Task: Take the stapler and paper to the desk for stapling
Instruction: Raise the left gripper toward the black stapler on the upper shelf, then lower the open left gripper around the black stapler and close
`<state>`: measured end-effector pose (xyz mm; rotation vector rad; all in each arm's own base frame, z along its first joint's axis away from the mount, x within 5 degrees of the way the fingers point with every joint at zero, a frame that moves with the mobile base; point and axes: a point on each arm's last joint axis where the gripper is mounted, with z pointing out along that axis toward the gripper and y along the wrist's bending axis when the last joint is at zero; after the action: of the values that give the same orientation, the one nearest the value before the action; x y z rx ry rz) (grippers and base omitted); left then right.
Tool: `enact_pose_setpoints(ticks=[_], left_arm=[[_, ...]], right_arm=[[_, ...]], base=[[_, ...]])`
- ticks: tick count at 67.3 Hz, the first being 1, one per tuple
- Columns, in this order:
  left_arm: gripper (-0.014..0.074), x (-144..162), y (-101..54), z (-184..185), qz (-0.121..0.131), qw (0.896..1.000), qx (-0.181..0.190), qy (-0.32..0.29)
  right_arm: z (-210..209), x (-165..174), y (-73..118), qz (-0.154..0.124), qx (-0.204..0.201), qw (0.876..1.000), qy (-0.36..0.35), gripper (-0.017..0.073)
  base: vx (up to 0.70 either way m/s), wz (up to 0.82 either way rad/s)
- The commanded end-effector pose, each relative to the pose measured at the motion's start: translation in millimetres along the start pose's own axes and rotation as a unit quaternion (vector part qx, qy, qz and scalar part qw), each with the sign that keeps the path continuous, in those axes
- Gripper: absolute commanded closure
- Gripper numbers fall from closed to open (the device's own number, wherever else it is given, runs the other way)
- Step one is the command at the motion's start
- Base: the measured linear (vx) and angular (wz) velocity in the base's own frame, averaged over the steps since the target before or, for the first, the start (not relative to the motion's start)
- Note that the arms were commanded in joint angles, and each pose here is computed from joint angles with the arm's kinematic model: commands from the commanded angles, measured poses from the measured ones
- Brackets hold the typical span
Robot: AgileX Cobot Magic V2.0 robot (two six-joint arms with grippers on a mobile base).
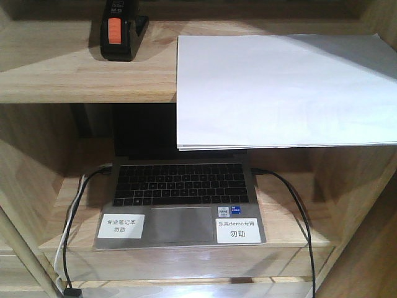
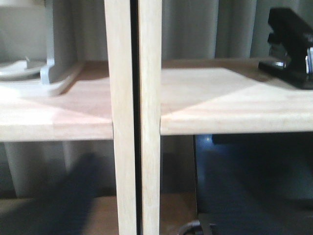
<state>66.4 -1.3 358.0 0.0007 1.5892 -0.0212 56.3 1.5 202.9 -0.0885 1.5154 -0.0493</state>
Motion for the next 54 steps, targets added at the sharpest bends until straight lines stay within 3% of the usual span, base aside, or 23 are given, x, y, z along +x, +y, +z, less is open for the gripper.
enact_pose_setpoints(ticks=[1, 13, 24, 30, 54], left_arm=[[0.0042, -17.0, -0.1, 0.1, -0.009, 0.999, 0.001, -0.052], [0.0042, -18.0, -0.2, 0.1, -0.010, 0.998, 0.001, -0.059], [0.0042, -18.7, -3.8, 0.6, -0.044, 0.997, 0.027, -0.059], [0.0042, -21.8, -5.6, 3.2, -0.048, 0.996, 0.039, -0.057], [0.0042, -65.2, -27.1, 22.0, -0.004, 0.988, 0.145, -0.061]], right_arm=[[-0.5, -4.9, -0.6, -0.007, 0.006, 0.999, -0.035, 0.0569], [-0.5, -4.9, -0.6, -0.007, 0.006, 0.999, -0.035, 0.0569], [-0.5, -4.9, -0.6, -0.007, 0.006, 0.999, -0.035, 0.0569], [-0.5, -4.9, -0.6, -0.007, 0.006, 0.999, -0.035, 0.0569], [-0.5, -4.9, -0.6, -0.007, 0.006, 0.999, -0.035, 0.0569]], base=[[0.00, 0.00], [0.00, 0.00], [0.00, 0.00], [0.00, 0.00], [0.00, 0.00]])
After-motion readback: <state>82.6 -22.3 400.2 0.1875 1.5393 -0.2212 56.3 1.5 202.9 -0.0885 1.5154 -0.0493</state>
